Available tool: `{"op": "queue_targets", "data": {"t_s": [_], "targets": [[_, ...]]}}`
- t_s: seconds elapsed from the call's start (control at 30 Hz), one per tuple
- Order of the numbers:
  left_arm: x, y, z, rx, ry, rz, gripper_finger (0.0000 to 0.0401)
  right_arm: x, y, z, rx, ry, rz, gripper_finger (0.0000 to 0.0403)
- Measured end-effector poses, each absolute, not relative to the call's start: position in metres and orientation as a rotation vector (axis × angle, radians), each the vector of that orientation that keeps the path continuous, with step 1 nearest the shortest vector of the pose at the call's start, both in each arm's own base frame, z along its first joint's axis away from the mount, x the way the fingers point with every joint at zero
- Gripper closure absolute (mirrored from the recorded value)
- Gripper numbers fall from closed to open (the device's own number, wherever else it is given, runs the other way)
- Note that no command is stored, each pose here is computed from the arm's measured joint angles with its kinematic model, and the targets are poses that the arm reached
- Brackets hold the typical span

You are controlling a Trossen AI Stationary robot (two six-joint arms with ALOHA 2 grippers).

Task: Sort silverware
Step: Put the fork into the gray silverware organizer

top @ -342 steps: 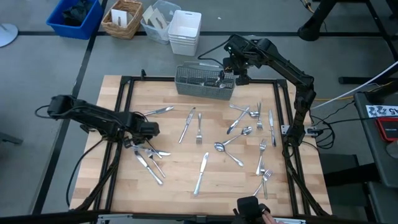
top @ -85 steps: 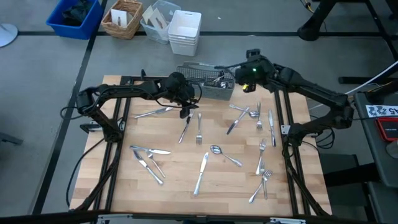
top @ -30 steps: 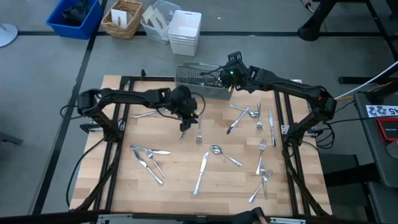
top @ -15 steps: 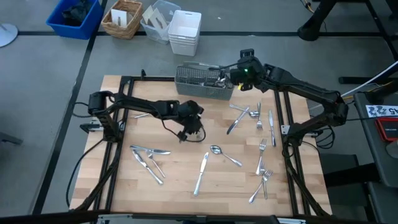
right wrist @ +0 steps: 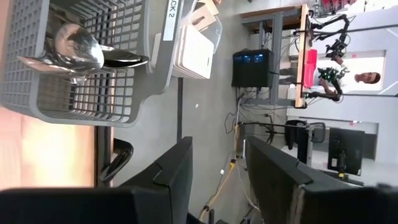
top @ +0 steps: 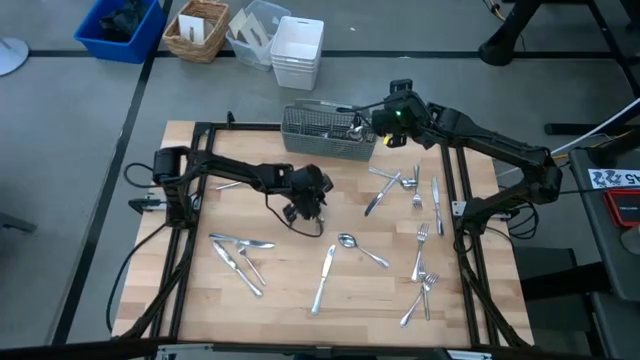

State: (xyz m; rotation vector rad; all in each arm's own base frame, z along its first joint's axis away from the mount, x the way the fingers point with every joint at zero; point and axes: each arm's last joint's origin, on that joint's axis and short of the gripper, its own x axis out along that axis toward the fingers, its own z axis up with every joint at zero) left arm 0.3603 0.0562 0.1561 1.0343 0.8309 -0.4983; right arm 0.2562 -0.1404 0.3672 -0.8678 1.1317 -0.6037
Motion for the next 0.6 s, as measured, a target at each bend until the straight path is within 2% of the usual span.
{"op": "queue_targets", "data": {"t_s": [0.27,0.6], "targets": [[0.365,0.057,0.142,1.174,0.807,-0.575,0.0272,0.256,-0.14,0.366,-0.85,1.123,-0.589,0.0253],[0.368,0.06,0.133,1.207,0.805,-0.603,0.0272,0.257,-0.139,0.365,-0.839,1.112,-0.535,0.0253]]}}
